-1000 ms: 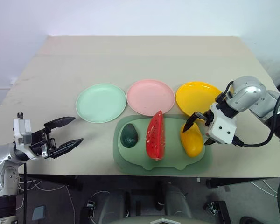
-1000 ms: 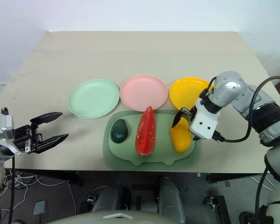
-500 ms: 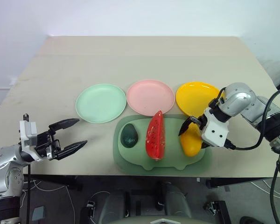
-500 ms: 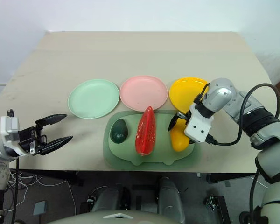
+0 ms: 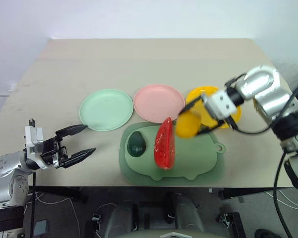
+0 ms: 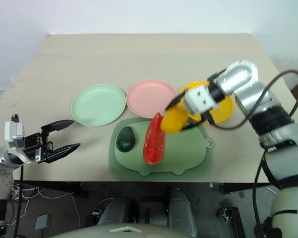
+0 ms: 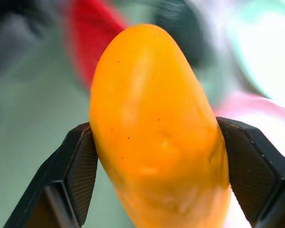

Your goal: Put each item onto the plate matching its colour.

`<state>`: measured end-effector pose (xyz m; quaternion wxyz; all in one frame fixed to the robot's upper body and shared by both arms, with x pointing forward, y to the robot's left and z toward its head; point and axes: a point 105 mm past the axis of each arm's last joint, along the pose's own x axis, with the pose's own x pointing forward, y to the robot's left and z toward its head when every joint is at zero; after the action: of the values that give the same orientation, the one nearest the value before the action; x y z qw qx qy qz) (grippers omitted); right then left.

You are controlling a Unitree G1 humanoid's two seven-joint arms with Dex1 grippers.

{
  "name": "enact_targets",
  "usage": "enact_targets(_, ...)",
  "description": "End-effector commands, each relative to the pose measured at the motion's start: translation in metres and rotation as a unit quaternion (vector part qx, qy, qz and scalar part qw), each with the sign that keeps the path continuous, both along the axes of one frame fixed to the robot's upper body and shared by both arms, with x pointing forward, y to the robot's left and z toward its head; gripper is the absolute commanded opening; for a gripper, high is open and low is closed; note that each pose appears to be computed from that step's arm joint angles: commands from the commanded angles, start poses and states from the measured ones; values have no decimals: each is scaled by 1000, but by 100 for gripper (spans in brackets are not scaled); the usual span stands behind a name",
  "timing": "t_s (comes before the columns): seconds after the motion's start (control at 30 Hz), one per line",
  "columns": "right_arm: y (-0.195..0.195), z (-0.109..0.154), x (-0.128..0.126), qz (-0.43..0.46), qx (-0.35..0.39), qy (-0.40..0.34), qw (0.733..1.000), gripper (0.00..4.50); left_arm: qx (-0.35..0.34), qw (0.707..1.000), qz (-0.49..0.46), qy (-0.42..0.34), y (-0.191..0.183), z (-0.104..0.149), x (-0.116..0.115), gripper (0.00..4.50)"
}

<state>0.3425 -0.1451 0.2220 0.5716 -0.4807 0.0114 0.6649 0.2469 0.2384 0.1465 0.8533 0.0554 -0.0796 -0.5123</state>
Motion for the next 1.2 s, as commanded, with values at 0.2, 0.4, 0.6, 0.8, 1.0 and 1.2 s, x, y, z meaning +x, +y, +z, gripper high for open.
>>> enact_targets(0.2,-53,-10,44,-211,12,24,977,348,8,1000,1,-16,2,7,0,450)
enact_targets(0.4,-69,-11,59,-313,34,73,947,348,9,1000,4,-17,3,8,2,450)
enact_targets(0.6,-80,-10,66,-358,21,72,931,348,10,1000,8,-17,4,6,1,450)
enact_targets(0.8,-109,-32,72,-424,-89,29,901,348,6,1000,13,-20,3,6,1,450)
enact_targets(1.0,-109,-36,71,-424,-95,38,900,348,10,1000,17,-21,5,6,0,450)
enact_targets(1.2,-102,-18,69,-397,-77,41,914,448,13,1000,18,-22,6,6,1,450)
